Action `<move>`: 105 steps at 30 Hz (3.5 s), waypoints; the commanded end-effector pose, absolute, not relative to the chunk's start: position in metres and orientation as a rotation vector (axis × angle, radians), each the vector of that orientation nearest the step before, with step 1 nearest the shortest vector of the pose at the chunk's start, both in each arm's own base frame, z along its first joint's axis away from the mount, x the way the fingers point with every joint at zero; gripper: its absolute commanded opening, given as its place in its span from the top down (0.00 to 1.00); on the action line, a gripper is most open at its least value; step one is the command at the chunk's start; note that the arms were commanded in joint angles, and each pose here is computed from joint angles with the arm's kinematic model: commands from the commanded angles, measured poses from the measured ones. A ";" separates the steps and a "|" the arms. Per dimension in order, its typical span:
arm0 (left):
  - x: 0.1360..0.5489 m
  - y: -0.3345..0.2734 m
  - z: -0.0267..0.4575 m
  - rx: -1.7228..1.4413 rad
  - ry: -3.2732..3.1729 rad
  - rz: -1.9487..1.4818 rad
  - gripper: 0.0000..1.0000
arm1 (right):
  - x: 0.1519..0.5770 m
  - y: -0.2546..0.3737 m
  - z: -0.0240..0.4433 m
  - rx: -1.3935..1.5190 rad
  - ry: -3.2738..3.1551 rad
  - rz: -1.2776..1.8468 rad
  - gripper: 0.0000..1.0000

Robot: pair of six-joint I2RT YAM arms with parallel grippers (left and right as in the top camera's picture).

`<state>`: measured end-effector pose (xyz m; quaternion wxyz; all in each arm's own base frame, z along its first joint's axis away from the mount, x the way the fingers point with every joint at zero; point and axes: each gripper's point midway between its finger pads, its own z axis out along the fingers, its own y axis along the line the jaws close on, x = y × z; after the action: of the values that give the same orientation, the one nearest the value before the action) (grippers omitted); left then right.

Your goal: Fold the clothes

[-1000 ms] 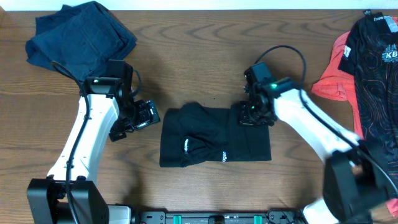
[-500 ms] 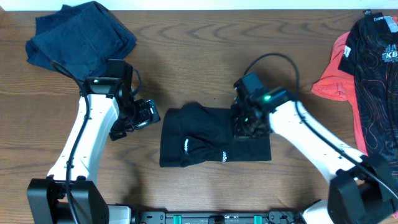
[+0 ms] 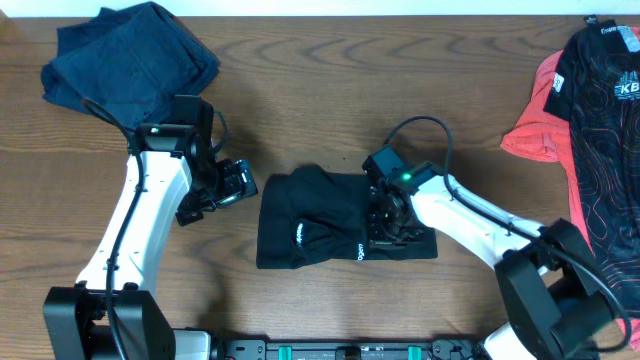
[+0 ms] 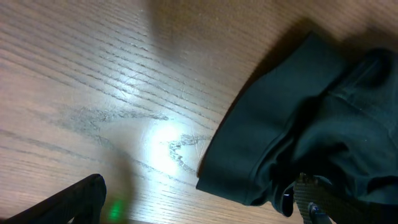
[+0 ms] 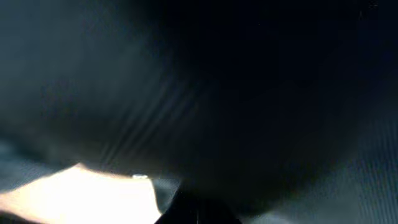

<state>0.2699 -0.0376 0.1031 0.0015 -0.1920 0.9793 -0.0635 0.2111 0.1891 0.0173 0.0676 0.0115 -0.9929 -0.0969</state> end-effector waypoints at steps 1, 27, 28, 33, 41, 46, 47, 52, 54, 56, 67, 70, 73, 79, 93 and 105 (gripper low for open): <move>0.268 -0.038 0.099 -0.577 3.090 -0.193 0.02 | 0.229 0.204 0.064 0.090 -3.102 -0.430 0.94; 0.289 -0.067 0.041 -0.203 3.138 -0.869 0.02 | 0.219 0.193 0.149 0.247 -3.242 -0.599 0.01; 0.289 -0.066 0.039 -0.212 3.143 -0.877 0.02 | 0.219 0.193 0.149 0.254 -3.242 -0.599 0.01; 0.281 -0.065 0.025 -0.254 3.180 -0.902 0.02 | 0.220 0.194 0.149 0.260 -3.243 -0.600 0.01; 0.259 -0.085 0.008 -0.255 3.142 -1.124 0.02 | 0.224 0.196 0.151 0.265 -3.258 -0.621 0.01; 0.246 -0.099 0.002 -0.274 3.089 -1.271 0.02 | 0.224 0.196 0.151 0.266 -3.259 -0.623 0.01; 0.243 -0.103 0.000 -0.272 3.075 -1.301 0.02 | 0.224 0.197 0.151 0.266 -3.259 -0.623 0.01; 0.228 -0.118 -0.007 -0.231 3.061 -1.370 0.02 | 0.226 0.197 0.152 0.267 -3.265 -0.631 0.01; 0.224 -0.123 -0.010 -0.222 3.072 -1.367 0.02 | 0.226 0.198 0.152 0.268 -3.266 -0.634 0.01; 0.224 -0.127 -0.011 -0.211 3.077 -1.361 0.02 | 0.226 0.198 0.152 0.267 -3.265 -0.632 0.01; 0.238 -0.142 -0.021 -0.212 3.081 -1.255 0.01 | 0.222 0.195 0.150 0.263 -3.252 -0.614 0.01; 0.242 -0.145 -0.023 -0.213 3.073 -1.241 0.09 | 0.222 0.195 0.150 0.263 -3.252 -0.614 0.01; 0.248 -0.140 -0.030 -0.289 3.092 -1.142 0.33 | 0.222 0.195 0.150 0.263 -3.252 -0.614 0.01; 0.257 -0.141 -0.035 -0.277 3.074 -1.067 0.64 | 0.220 0.194 0.149 0.260 -3.244 -0.603 0.01; 0.270 -0.119 -0.032 -0.386 3.058 -1.018 0.94 | 0.215 0.190 0.147 0.261 -3.227 -0.573 0.01; 0.283 -0.043 0.020 -0.380 3.180 -0.475 0.94 | 0.224 0.179 0.142 0.248 -3.287 -0.459 0.01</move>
<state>0.2666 -0.0724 0.0034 -0.0945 -0.1410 0.9590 -0.2270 0.2181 0.1835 0.1406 -0.0768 0.0717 -0.9829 -0.1512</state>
